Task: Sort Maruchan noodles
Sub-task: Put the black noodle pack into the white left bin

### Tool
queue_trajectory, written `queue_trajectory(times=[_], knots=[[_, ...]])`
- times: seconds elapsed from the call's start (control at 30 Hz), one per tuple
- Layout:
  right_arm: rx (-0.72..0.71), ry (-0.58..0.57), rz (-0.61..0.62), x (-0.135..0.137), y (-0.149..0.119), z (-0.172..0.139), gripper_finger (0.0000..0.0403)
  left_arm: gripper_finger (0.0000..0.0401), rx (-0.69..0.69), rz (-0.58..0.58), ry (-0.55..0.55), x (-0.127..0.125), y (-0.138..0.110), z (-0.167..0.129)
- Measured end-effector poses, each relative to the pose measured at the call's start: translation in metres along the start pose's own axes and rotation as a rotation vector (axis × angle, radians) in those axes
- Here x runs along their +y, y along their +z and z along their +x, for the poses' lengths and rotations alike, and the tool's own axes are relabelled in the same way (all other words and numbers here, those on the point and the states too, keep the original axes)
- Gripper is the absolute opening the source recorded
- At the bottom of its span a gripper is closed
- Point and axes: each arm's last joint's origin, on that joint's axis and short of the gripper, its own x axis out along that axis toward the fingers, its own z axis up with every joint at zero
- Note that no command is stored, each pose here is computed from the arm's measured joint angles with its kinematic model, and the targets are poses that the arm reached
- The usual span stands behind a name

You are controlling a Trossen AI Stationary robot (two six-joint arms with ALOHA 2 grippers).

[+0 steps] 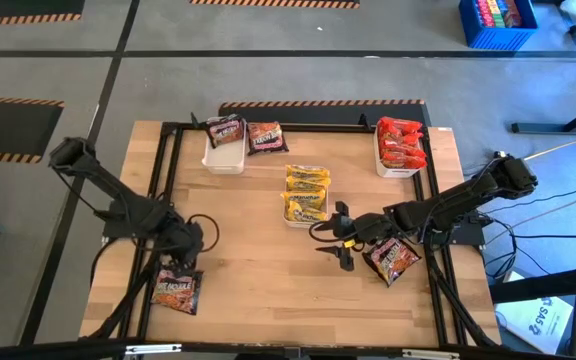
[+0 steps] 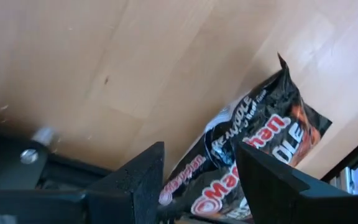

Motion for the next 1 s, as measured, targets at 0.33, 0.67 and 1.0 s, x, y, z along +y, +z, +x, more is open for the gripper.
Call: queue_trajectory(times=[0.33,0.67,1.0], knots=[[0.004,0.012,-0.001,0.0,0.0,0.0,0.0248,0.0192,0.063,-0.026,-0.054,0.015,0.004,0.025],[0.011,0.048,-0.001,0.001,0.0,0.0,0.0248,0.0192,0.111,0.043,-0.157,0.007,0.004,0.025],[0.011,0.048,-0.004,0.001,0.0,0.0,0.0248,0.0192,0.128,0.055,-0.161,0.017,0.003,0.042]])
